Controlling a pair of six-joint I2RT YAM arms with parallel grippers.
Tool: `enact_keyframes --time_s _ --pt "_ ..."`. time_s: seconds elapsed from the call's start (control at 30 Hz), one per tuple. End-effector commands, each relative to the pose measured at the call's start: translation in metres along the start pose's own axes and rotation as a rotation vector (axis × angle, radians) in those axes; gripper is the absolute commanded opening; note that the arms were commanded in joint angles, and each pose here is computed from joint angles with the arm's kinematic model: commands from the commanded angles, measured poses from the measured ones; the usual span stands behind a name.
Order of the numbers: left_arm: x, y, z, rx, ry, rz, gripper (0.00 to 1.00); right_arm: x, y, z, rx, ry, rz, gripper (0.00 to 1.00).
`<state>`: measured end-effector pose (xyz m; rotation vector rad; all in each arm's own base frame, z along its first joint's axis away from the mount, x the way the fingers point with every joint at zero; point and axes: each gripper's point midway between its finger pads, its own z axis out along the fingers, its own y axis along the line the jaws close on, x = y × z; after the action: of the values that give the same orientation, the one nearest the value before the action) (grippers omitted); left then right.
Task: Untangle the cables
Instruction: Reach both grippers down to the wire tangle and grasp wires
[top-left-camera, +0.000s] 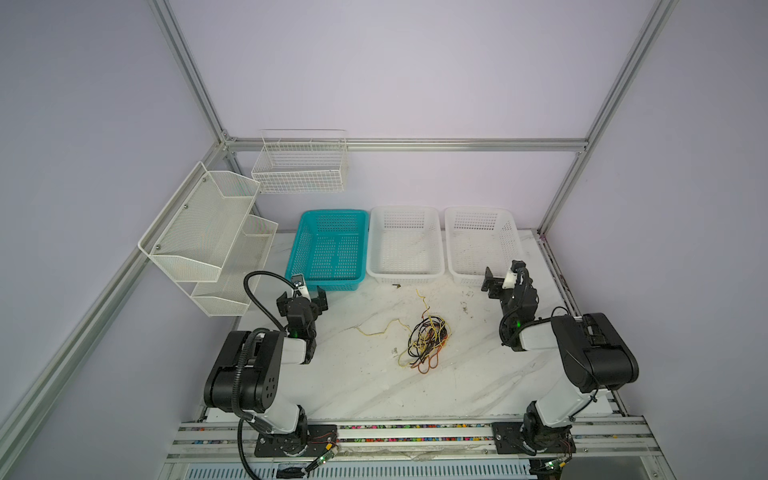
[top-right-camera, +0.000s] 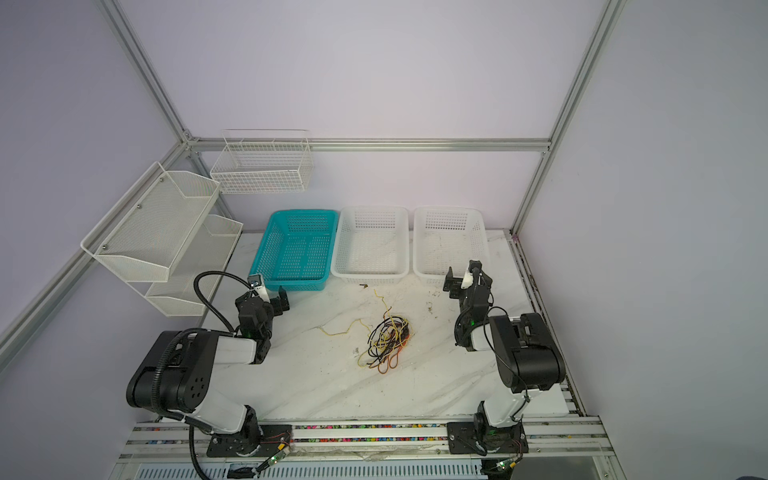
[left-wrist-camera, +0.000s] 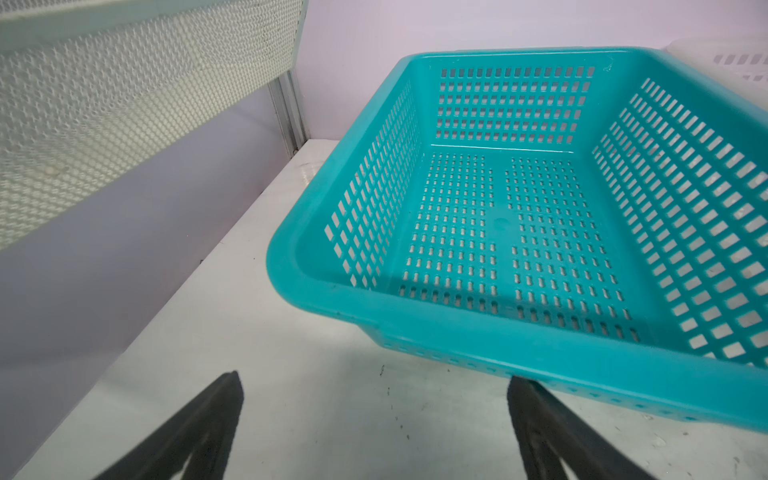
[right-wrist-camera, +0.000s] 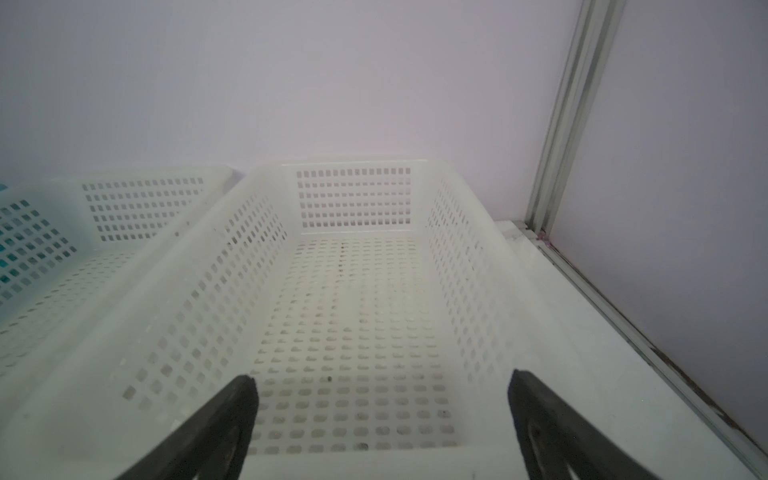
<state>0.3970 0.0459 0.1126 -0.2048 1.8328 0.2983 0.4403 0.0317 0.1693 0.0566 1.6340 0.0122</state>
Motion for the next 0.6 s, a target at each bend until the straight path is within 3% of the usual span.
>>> enact_keyframes --time_s 0.0,0.1,0.2,0.3,0.33,0.43,0.47,0.57 --pt "-0.03 -0.004 -0.014 0.041 -0.047 0.024 1.0 -0.028 0.028 -0.013 -0.057 -0.018 0.018 0.97" --pt "-0.063 -0.003 -0.031 0.071 -0.102 -0.015 1.0 -0.056 0.045 -0.037 -0.077 -0.094 0.047 0.97" --pt "-0.092 -0.008 -0.049 0.138 -0.138 -0.096 1.0 -0.089 0.066 -0.054 -0.199 -0.142 0.152 0.97" --pt "-0.12 -0.005 -0.065 0.16 -0.088 -0.312 1.0 -0.126 0.098 -0.089 -0.456 -0.229 0.294 0.97" --pt "-0.133 0.0 -0.072 0.154 -0.075 -0.399 1.0 -0.135 0.104 -0.104 -0.538 -0.249 0.393 0.97" --pt "-0.138 -0.001 -0.091 0.181 0.05 -0.606 1.0 -0.131 0.096 -0.118 -0.556 -0.141 0.719 0.97" --pt "-0.144 -0.008 -0.098 0.24 0.059 -0.605 1.0 -0.128 0.094 -0.117 -0.54 -0.106 0.76 0.97" --pt "-0.151 -0.03 -0.121 0.415 0.066 -0.668 1.0 -0.112 0.112 -0.118 -0.589 0.025 0.726 0.97"
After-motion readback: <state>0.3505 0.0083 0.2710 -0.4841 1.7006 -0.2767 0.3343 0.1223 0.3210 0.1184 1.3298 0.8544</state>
